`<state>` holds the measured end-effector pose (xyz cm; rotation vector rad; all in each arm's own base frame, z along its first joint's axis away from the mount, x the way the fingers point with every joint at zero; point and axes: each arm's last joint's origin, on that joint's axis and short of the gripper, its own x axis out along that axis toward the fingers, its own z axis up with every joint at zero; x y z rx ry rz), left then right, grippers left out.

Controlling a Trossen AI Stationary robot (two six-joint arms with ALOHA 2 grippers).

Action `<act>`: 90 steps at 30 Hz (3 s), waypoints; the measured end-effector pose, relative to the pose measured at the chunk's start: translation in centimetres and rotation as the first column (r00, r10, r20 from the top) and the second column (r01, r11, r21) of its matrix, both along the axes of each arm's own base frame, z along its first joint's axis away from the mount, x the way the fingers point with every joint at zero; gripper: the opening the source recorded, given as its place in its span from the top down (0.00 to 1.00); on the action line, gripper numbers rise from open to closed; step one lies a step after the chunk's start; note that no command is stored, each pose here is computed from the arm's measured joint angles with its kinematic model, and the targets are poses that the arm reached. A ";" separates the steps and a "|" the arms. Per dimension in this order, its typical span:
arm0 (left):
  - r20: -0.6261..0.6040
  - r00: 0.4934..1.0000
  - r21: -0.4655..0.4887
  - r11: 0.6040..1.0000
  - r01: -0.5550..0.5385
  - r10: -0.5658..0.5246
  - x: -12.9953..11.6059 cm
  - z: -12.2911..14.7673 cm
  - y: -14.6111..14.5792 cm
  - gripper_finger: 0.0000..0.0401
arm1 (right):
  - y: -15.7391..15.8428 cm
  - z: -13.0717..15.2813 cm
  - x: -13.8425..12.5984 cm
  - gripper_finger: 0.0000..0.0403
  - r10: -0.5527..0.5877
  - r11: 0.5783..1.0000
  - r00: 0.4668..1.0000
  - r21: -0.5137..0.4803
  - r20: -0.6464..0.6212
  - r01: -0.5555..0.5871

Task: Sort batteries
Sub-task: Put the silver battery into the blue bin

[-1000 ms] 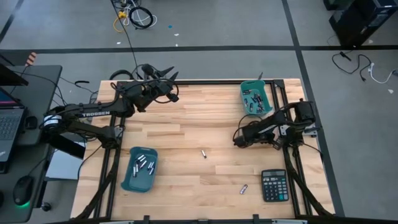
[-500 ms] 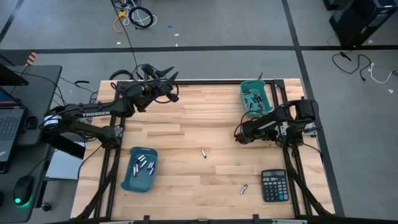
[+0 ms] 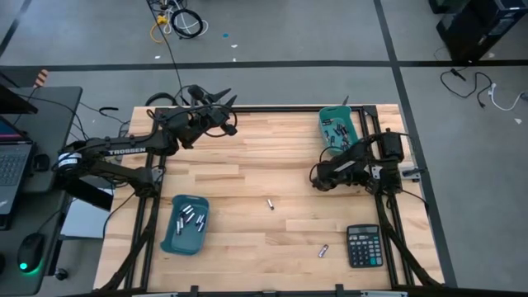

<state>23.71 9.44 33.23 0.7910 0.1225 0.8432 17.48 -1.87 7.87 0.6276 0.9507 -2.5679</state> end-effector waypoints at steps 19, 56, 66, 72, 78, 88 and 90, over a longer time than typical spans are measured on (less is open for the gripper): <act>-0.046 0.999 -0.022 1.000 0.001 -0.002 0.1 -0.5 0.0 0.69 | -0.7 0.5 -0.1 1.00 -0.048 0.993 0.998 0.114 0.044 0.043; -0.038 0.999 -0.020 1.000 0.001 -0.002 0.1 -0.4 0.0 0.69 | -0.6 1.8 0.8 1.00 -0.053 0.990 0.972 0.143 0.230 0.020; -0.034 0.999 -0.019 1.000 0.001 -0.002 0.1 -0.4 0.0 0.69 | -0.6 2.3 0.5 1.00 -0.052 0.976 0.947 -0.185 0.316 0.115; -0.028 1.000 -0.017 1.000 0.002 -0.002 0.1 -0.3 0.0 0.69 | -0.4 2.3 0.2 1.00 -0.100 0.978 0.965 -0.152 0.244 0.140; -0.021 1.000 -0.016 1.000 0.002 -0.002 0.1 -0.3 0.0 0.69 | -0.8 2.6 -0.6 1.00 -0.161 0.973 0.971 -0.138 0.174 0.186; -0.008 1.000 -0.026 1.000 0.005 -0.005 0.1 -0.3 0.0 0.69 | -0.4 1.5 0.3 1.00 -0.114 0.980 0.945 -0.121 0.307 0.157; -0.008 1.000 -0.026 1.000 0.005 -0.005 0.1 -0.3 0.0 0.69 | -0.4 1.4 -0.3 1.00 -0.113 0.981 0.953 -0.121 0.281 0.152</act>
